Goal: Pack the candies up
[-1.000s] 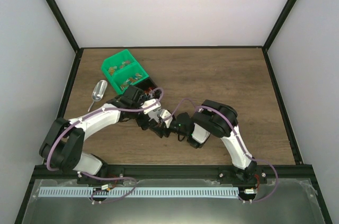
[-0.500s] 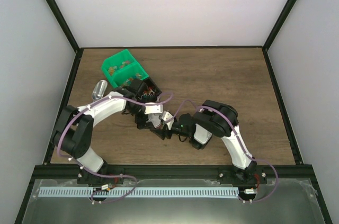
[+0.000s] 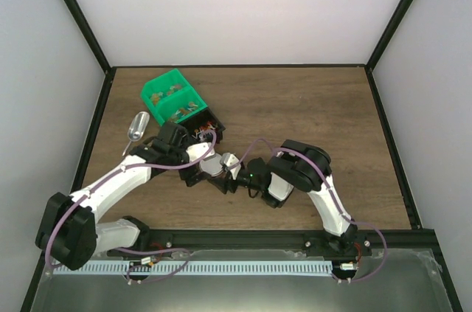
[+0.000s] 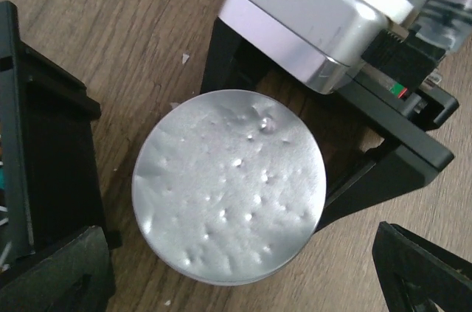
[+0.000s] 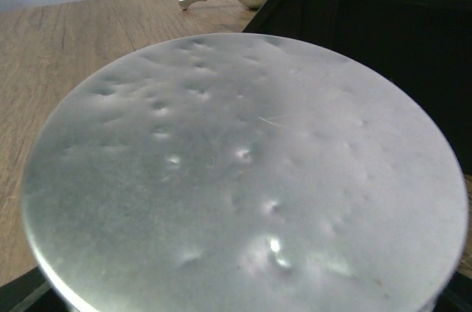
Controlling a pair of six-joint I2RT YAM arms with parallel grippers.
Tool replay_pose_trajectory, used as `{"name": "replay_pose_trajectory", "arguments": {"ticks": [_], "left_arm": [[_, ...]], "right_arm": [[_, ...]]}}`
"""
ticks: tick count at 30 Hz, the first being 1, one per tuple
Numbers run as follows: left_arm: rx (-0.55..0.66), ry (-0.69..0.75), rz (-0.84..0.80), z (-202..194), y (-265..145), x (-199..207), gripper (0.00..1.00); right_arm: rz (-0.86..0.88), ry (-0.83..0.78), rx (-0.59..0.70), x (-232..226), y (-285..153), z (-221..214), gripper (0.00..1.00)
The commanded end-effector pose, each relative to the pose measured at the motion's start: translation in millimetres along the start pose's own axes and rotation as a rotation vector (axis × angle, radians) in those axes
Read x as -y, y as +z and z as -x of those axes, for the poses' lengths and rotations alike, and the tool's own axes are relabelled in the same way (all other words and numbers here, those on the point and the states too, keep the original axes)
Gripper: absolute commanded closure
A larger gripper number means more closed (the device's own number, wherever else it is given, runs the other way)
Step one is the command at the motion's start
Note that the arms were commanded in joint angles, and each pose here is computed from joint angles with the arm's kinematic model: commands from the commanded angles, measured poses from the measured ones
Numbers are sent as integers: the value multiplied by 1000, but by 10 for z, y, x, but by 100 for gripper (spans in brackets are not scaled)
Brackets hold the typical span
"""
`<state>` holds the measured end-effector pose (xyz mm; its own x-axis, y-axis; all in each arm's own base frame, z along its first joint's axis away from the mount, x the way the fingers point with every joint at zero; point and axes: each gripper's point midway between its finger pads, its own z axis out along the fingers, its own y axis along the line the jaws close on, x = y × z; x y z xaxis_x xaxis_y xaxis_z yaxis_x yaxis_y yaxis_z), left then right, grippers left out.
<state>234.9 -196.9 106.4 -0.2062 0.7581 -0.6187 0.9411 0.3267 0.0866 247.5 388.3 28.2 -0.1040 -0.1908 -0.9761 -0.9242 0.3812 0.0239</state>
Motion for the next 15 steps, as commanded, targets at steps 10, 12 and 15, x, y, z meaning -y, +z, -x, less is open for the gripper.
{"name": "replay_pose_trajectory", "arguments": {"ticks": [10, 12, 15], "left_arm": [[11, -147, 89, 144, 354, -124, 0], [5, -153, 97, 142, 380, -144, 0], [3, -157, 108, 148, 405, -170, 0]], "right_arm": [[-89, 138, -289, 91, -111, -839, 33], [-95, 136, -291, 102, -108, -844, 33], [-92, 137, -294, 96, -112, -857, 33]]}}
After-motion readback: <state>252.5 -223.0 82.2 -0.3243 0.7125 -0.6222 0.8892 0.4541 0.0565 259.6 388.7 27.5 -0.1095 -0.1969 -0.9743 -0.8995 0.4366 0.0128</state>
